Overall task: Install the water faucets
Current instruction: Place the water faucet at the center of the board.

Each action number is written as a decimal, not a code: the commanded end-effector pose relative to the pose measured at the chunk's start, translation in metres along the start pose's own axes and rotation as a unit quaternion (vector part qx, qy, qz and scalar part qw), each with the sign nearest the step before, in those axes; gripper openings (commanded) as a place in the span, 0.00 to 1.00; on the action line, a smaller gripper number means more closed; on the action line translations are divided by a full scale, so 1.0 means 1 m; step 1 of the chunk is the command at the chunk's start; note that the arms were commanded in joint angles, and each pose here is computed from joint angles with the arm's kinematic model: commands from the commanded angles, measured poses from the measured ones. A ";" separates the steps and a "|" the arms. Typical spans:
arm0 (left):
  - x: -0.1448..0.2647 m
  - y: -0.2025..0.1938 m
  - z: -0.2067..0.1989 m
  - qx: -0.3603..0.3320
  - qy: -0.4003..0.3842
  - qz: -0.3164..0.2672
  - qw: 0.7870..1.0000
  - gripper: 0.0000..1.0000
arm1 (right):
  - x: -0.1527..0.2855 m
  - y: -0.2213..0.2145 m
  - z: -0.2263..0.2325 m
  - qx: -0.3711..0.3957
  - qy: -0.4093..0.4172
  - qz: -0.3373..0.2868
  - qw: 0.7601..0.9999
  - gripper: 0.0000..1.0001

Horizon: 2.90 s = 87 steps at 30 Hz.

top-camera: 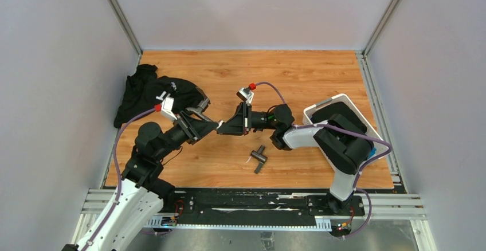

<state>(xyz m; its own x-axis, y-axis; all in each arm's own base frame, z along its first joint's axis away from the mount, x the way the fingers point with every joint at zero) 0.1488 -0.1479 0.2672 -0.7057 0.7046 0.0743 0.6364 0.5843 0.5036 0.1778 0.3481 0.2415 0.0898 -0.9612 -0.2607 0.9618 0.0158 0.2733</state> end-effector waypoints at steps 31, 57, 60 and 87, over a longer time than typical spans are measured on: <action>-0.048 -0.008 0.071 -0.169 0.279 0.175 0.929 0.00 | 0.166 -0.014 -0.015 0.112 -0.549 -0.137 0.817 0.68; -0.104 -0.024 0.126 -0.243 0.470 0.293 0.796 0.00 | 0.177 -0.033 -0.026 0.083 -0.566 -0.113 0.812 0.67; -0.112 -0.027 0.136 -0.246 0.474 0.287 0.795 0.00 | 0.178 -0.035 -0.024 0.085 -0.565 -0.112 0.813 0.67; -0.120 -0.061 0.173 -0.233 0.480 0.284 0.797 0.49 | 0.179 -0.036 -0.021 0.088 -0.568 -0.105 0.812 0.67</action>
<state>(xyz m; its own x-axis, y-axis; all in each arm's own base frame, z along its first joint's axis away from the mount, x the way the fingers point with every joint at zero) 0.2491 -0.1952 0.0836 -0.3954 0.0300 0.9180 0.9133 -0.0931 0.3964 0.1653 0.1868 0.1697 -0.4669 -0.5925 0.6565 0.8606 -0.1335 0.4915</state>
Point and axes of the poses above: each gripper's point midway between its finger pads, its own x axis back along the fingers, its own z axis along the line the jaws close on, y = z × x, the point moved 6 cm from there along x, back along the fingers, and after that the axes turned 4 degrees about -x, right-handed, at the moved point
